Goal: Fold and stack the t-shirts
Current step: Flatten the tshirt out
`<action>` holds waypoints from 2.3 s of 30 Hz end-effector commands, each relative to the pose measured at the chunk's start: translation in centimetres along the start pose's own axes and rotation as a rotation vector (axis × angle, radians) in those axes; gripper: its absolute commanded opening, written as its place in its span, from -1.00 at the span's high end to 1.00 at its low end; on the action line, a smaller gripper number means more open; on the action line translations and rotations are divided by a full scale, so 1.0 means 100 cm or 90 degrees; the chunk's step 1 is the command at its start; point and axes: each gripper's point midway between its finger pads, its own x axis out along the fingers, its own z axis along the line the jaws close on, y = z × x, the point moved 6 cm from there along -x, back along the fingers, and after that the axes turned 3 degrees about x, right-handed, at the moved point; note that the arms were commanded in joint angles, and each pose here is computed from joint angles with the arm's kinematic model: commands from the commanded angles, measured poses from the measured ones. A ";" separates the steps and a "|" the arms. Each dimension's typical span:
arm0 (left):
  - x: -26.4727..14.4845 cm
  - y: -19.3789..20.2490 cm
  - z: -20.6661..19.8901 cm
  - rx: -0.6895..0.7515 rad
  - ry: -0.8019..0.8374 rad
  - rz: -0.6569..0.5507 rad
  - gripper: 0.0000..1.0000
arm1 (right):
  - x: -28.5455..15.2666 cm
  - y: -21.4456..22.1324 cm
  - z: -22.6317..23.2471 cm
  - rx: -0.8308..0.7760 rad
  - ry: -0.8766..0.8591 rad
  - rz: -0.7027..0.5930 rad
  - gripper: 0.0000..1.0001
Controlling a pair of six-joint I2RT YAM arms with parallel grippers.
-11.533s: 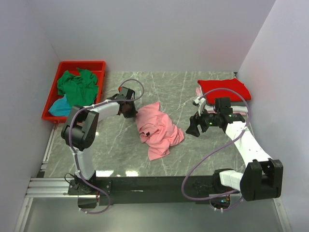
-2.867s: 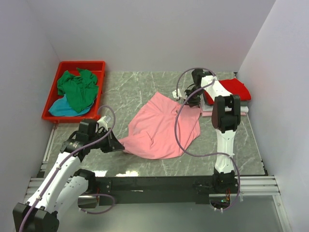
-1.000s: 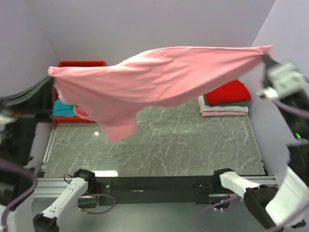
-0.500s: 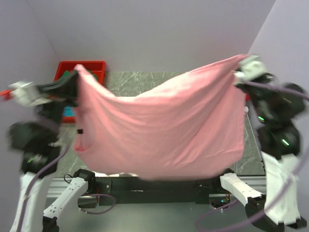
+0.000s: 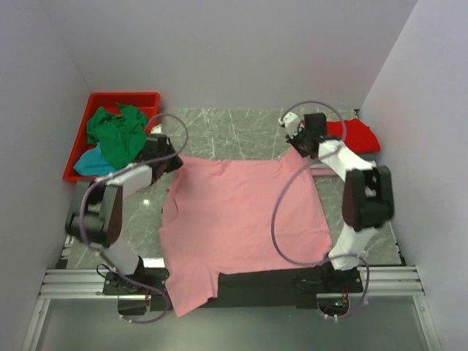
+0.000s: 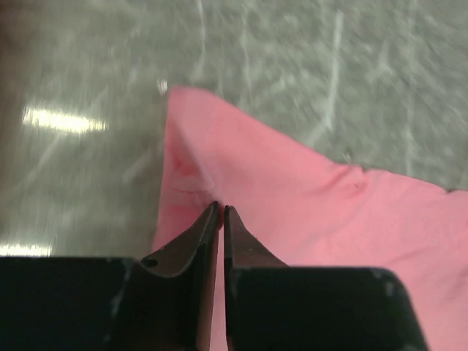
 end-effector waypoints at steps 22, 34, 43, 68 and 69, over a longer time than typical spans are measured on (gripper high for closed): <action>-0.120 0.083 0.008 -0.144 -0.028 0.233 -0.63 | -0.108 0.124 0.048 0.096 -0.302 0.206 -0.26; -0.123 0.103 0.046 -0.125 -0.303 0.238 -0.69 | -0.088 0.167 0.070 0.229 -0.383 0.257 -0.26; -0.097 0.135 0.044 -0.126 -0.307 0.388 0.31 | -0.073 0.168 0.074 0.257 -0.432 0.282 -0.11; -0.207 0.128 0.007 -0.093 0.004 0.445 -0.03 | -0.147 0.196 0.063 0.154 -0.443 0.381 0.18; -0.211 0.106 -0.006 -0.075 0.027 0.401 -0.14 | -0.147 0.190 0.058 0.154 -0.434 0.363 -0.05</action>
